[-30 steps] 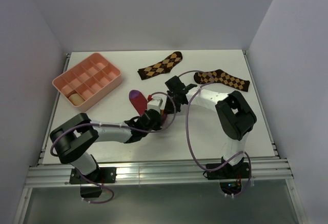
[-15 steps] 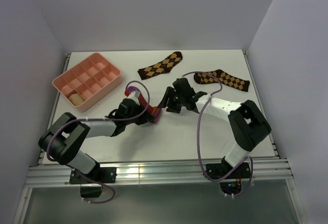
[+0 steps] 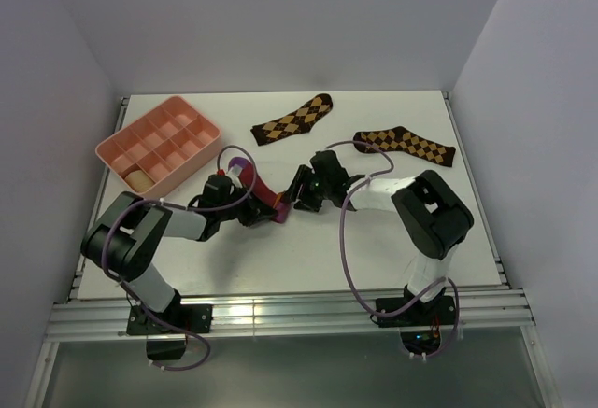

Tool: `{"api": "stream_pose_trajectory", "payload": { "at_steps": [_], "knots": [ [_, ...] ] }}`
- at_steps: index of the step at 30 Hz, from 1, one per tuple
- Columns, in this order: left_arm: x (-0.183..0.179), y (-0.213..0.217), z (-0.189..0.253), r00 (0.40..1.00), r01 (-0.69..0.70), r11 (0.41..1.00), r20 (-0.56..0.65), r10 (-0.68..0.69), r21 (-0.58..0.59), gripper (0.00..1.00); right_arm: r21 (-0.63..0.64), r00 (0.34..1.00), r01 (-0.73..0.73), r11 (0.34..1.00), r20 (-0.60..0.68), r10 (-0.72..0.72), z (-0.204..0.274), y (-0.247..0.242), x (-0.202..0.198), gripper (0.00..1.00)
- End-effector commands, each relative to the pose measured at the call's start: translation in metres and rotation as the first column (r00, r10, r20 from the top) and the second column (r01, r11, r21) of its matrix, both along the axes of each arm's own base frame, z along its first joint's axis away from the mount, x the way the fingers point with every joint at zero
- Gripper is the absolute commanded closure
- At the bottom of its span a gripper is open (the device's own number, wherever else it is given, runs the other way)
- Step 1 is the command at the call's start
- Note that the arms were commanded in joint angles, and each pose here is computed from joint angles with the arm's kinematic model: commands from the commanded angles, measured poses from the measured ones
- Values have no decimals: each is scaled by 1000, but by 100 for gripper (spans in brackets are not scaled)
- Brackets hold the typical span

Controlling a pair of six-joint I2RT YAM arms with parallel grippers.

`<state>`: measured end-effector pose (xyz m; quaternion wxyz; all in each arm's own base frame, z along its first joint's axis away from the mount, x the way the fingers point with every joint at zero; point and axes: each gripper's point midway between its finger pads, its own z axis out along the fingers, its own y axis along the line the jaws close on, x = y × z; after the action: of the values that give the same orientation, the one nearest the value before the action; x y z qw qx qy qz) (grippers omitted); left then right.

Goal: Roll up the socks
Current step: Roll the sock at the center of the board.

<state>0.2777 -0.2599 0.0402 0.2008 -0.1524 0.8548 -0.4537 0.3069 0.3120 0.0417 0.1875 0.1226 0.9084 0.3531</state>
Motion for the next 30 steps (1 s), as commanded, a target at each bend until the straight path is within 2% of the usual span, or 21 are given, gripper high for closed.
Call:
{"api": "stream_pose_trajectory", "payload": {
  "at_steps": [1, 11, 14, 15, 16, 18, 19, 21, 22, 24, 26, 28, 29, 30],
  "knots": [
    [-2, 8, -15, 997, -17, 1000, -81, 18, 4, 99, 46, 999, -22, 999, 35, 20, 6, 17, 8, 40],
    [0, 12, -28, 990, -11, 999, -137, 16, 33, 99, 2, 1000, -21, 1000, 17, 21, -8, 23, 11, 43],
    [0, 15, -33, 989, -11, 998, -149, 20, 57, 99, -23, 1000, -15, 1000, 15, 15, -12, 23, 13, 48],
    [2, 16, -33, 989, -13, 998, -143, 22, 65, 99, -35, 1000, -12, 999, 17, 13, -12, 22, 14, 50],
    [2, 17, -34, 989, -12, 997, -143, 22, 73, 99, -50, 1000, -13, 999, 13, 13, -13, 21, 14, 59],
    [6, 18, -32, 992, -13, 996, -122, 25, 90, 99, -74, 1000, -4, 997, 4, 5, -16, 18, 14, 68],
    [8, 20, -32, 993, -20, 994, -112, 31, 104, 99, -95, 1000, 0, 995, -11, -1, -18, 15, 13, 78],
    [12, 22, -25, 997, -17, 991, -73, 27, 135, 97, -142, 999, 12, 990, -37, -17, -20, 9, 12, 85],
    [16, 26, -23, 998, -32, 987, -47, 40, 160, 93, -161, 999, 17, 987, -47, -25, -20, 6, 11, 93],
    [20, 27, -11, 999, -31, 981, 21, 27, 193, 85, -216, 996, 17, 976, -86, -36, -24, -3, 4, 100],
    [28, 31, 4, 994, -65, 971, 99, 43, 230, 73, -243, 994, 24, 970, -98, -49, -22, -6, 7, 100],
    [26, 25, 15, 985, -50, 959, 170, 2, 279, 63, -276, 990, 12, 961, -133, -50, -21, -9, 2, 100],
    [33, 29, 26, 972, -104, 944, 234, 30, 314, 61, -290, 988, 11, 957, -144, -55, -22, -10, 1, 100],
    [27, 20, 31, 962, -76, 932, 273, -25, 354, 59, -316, 983, -2, 949, -175, -56, -25, -13, -6, 100]
  ]
}}
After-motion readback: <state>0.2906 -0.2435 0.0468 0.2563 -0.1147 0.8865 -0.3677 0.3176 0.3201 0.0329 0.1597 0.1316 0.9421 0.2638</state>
